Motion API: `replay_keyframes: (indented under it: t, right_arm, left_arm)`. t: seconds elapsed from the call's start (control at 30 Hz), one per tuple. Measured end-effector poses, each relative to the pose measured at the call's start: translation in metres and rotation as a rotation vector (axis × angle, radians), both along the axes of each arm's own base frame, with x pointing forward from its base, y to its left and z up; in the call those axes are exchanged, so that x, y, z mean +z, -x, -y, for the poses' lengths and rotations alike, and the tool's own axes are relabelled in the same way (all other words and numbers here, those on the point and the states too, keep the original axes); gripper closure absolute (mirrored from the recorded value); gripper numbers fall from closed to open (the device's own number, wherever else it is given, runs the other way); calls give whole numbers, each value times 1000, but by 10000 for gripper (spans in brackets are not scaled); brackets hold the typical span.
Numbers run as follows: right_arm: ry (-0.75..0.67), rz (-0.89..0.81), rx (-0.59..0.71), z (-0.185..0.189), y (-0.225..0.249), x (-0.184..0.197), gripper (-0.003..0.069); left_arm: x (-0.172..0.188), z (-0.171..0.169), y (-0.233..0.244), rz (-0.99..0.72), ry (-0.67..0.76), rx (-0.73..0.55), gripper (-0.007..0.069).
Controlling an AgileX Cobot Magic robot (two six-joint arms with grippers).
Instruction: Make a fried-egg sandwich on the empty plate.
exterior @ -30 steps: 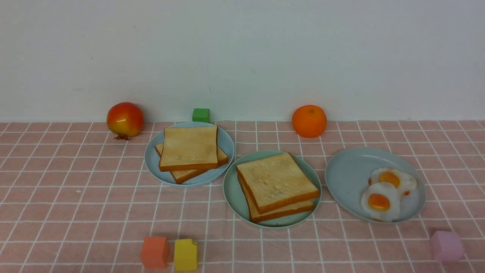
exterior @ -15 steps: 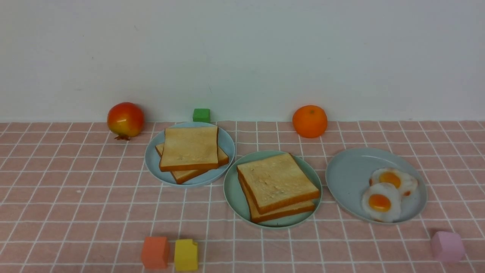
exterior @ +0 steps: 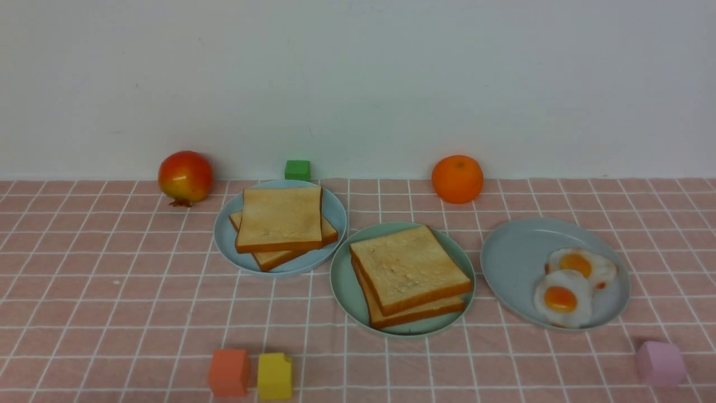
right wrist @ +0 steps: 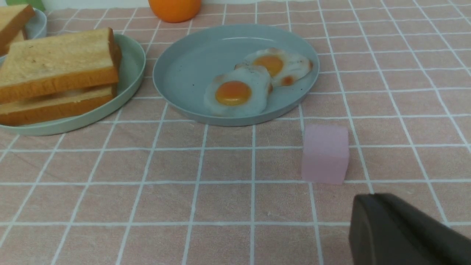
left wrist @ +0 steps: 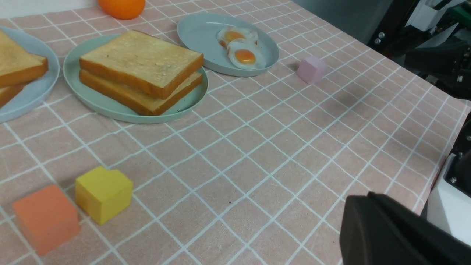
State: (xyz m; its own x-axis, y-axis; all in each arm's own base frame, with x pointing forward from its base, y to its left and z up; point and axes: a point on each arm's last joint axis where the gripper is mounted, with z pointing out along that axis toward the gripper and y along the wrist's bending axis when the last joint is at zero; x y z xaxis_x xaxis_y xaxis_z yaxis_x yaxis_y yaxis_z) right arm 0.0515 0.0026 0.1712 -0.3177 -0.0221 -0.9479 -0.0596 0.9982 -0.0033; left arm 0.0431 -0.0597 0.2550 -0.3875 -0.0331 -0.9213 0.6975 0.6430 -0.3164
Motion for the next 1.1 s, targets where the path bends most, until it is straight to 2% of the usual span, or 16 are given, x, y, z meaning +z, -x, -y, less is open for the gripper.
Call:
replay_keyframes:
  t: [0.17,0.23,0.3,0.47,0.5,0.63,1.1]
  right_arm:
    - [0,0,0,0,0,0,659]
    - [0,0,0,0,0,0,659]
    - [0,0,0,0,0,0,659]
    - [0,0,0,0,0,0,659]
    - [0,0,0,0,0,0,659]
    - [1,0,0,0,0,0,659]
    - [3,0,0,0,0,0,652]
  left_arm:
    - [2,-4,-7,98,15,84,613]
    - [1,-12,-12,177,22,182,613]
    - [-4,-25,-14,250,46,348,613]
    - [-42,-42,-12,187,65,601,613]
    - [-60,-45,-11,116,54,661,613]
    - [-79,-49,-9,-37,-12,725,613]
    - [-80,-50,-9,-43,-16,742,613]
